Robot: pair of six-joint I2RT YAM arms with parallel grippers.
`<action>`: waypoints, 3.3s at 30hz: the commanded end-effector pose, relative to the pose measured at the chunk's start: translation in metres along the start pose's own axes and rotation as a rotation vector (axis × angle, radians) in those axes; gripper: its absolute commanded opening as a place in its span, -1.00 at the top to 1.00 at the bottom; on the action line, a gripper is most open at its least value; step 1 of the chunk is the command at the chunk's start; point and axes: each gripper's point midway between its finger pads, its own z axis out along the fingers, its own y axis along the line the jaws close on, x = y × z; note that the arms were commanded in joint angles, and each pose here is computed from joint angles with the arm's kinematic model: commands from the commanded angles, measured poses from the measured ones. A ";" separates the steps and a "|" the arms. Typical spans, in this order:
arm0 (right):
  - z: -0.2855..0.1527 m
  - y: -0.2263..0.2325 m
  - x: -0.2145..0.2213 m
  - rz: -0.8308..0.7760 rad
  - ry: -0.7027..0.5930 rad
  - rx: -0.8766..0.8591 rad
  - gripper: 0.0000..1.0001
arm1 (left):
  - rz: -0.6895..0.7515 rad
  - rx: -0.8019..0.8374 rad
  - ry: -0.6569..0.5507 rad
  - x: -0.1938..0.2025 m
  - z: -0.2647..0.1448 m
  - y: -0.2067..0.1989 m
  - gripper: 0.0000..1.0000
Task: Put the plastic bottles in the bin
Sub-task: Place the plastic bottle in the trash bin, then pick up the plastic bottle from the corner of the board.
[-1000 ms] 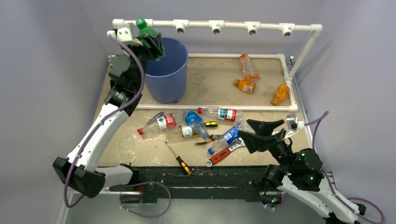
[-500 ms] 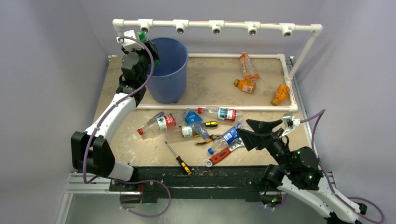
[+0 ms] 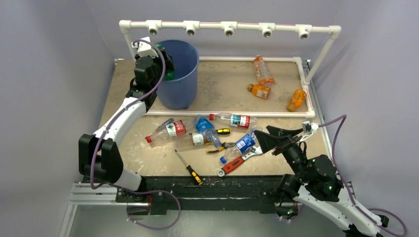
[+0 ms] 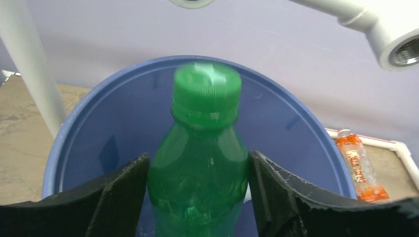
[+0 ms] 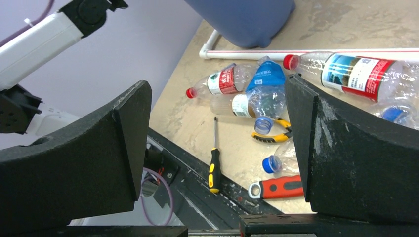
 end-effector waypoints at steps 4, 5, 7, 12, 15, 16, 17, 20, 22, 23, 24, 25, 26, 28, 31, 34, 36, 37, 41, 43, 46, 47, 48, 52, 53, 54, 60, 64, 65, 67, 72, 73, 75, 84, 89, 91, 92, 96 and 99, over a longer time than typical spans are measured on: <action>-0.003 -0.004 -0.020 0.036 -0.053 0.054 -0.98 | -0.049 0.024 -0.063 -0.043 -0.021 -0.015 -0.53; -0.002 -0.005 -0.019 0.035 -0.051 0.063 -0.98 | -0.048 0.005 -0.059 -0.046 -0.025 -0.015 -0.55; -0.001 -0.009 -0.017 0.041 -0.048 0.084 -0.98 | -0.047 -0.044 -0.052 -0.051 -0.034 -0.013 -0.60; 0.003 -0.014 -0.012 0.053 -0.032 0.128 -0.98 | -0.136 -0.159 -0.008 -0.059 -0.066 -0.001 -0.72; 0.006 -0.020 -0.008 0.063 -0.019 0.180 -0.98 | -0.223 -0.212 0.000 -0.062 -0.093 0.012 -0.92; 0.007 -0.024 -0.008 0.067 -0.021 0.204 -0.98 | -0.248 -0.213 -0.003 -0.062 -0.104 0.015 -0.94; 0.007 -0.027 -0.006 0.070 -0.019 0.224 -0.98 | -0.263 -0.205 0.000 -0.059 -0.114 0.018 -0.97; 0.011 -0.034 -0.004 0.055 -0.021 0.267 -0.98 | -0.242 -0.042 0.045 -0.035 -0.141 0.006 -0.98; 0.014 -0.040 -0.001 0.044 -0.026 0.305 -0.98 | -0.237 0.105 0.059 -0.020 -0.156 -0.009 -0.98; 0.015 -0.044 -0.001 0.044 -0.034 0.332 -0.98 | -0.241 0.156 0.066 -0.012 -0.163 -0.014 -0.98; 0.018 -0.049 0.000 0.042 -0.040 0.363 -0.98 | -0.241 0.195 0.079 -0.005 -0.169 -0.018 -0.98; 0.020 -0.053 0.001 0.040 -0.047 0.396 -0.98 | -0.239 0.214 0.101 0.005 -0.171 -0.019 -0.98; 0.023 -0.057 0.001 0.033 -0.054 0.431 -0.98 | -0.236 0.218 0.133 0.016 -0.173 -0.019 -0.96; 0.031 -0.063 0.001 0.011 -0.066 0.505 -0.98 | -0.224 0.226 0.202 0.039 -0.174 -0.018 -0.93; 0.049 -0.068 0.007 -0.081 -0.046 0.604 -0.98 | -0.221 0.254 0.275 0.067 -0.178 -0.018 -0.91; 0.076 -0.077 0.011 -0.202 -0.004 0.688 -0.98 | -0.235 0.294 0.276 0.075 -0.185 -0.021 -0.90; 0.096 -0.101 -0.003 -0.206 0.002 0.735 -0.98 | -0.242 0.329 0.256 0.068 -0.190 -0.026 -0.90; 0.103 -0.115 -0.010 -0.196 0.004 0.751 -0.98 | -0.242 0.341 0.251 0.065 -0.192 -0.027 -0.90; 0.110 -0.164 -0.029 -0.184 -0.028 0.852 -0.96 | -0.237 0.321 0.230 0.060 -0.199 -0.021 -0.89; 0.108 -0.190 -0.036 -0.203 -0.056 0.953 -0.95 | -0.261 0.330 0.219 0.059 -0.202 -0.022 -0.89; 0.099 -0.233 -0.041 -0.199 -0.081 1.095 -0.93 | -0.295 0.368 0.223 0.061 -0.205 -0.028 -0.89; 0.095 -0.248 -0.044 -0.183 -0.092 1.128 -0.92 | -0.301 0.372 0.231 0.063 -0.205 -0.028 -0.88; 0.090 -0.261 -0.045 -0.170 -0.102 1.155 -0.90 | -0.305 0.374 0.239 0.065 -0.205 -0.028 -0.89; 0.080 -0.301 -0.050 -0.151 -0.113 1.230 -0.85 | -0.294 0.369 0.266 0.069 -0.206 -0.028 -0.88; 0.078 -0.311 -0.047 -0.158 -0.095 1.255 -0.85 | -0.291 0.368 0.264 0.068 -0.206 -0.028 -0.88; 0.078 -0.317 -0.048 -0.170 -0.093 1.268 -0.84 | -0.286 0.369 0.264 0.068 -0.207 -0.028 -0.88; 0.073 -0.361 -0.043 -0.200 -0.052 1.346 -0.88 | -0.279 0.370 0.266 0.067 -0.208 -0.028 -0.88; 0.063 -0.402 -0.034 -0.170 -0.017 1.425 -0.91 | -0.266 0.365 0.273 0.067 -0.208 -0.027 -0.88; 0.064 -0.409 -0.033 -0.172 -0.004 1.435 -0.91 | -0.265 0.365 0.270 0.067 -0.208 -0.027 -0.88; 0.068 -0.419 -0.034 -0.184 0.009 1.438 -0.89 | -0.265 0.364 0.264 0.066 -0.209 -0.027 -0.88; 0.075 -0.434 -0.047 -0.233 0.018 1.422 -0.82 | -0.275 0.384 0.281 0.069 -0.209 -0.031 -0.88; 0.074 -0.439 -0.046 -0.234 0.029 1.429 -0.81 | -0.277 0.389 0.288 0.071 -0.208 -0.032 -0.88; 0.074 -0.444 -0.046 -0.233 0.036 1.429 -0.77 | -0.282 0.397 0.296 0.072 -0.209 -0.034 -0.88; 0.081 -0.462 -0.037 -0.245 0.086 1.430 -0.63 | -0.282 0.398 0.293 0.072 -0.209 -0.034 -0.88; 0.085 -0.465 -0.032 -0.236 0.099 1.412 -0.47 | -0.285 0.401 0.302 0.075 -0.208 -0.035 -0.88; 0.087 -0.464 -0.032 -0.234 0.097 1.401 -0.32 | -0.286 0.401 0.304 0.075 -0.208 -0.034 -0.88; 0.087 -0.463 -0.032 -0.234 0.097 1.396 -0.24 | -0.286 0.401 0.304 0.075 -0.208 -0.035 -0.88; 0.089 -0.451 -0.041 -0.238 0.055 1.355 0.02 | -0.286 0.398 0.302 0.075 -0.208 -0.034 -0.88; 0.089 -0.435 -0.054 -0.242 0.004 1.324 0.12 | -0.286 0.391 0.292 0.074 -0.208 -0.033 -0.88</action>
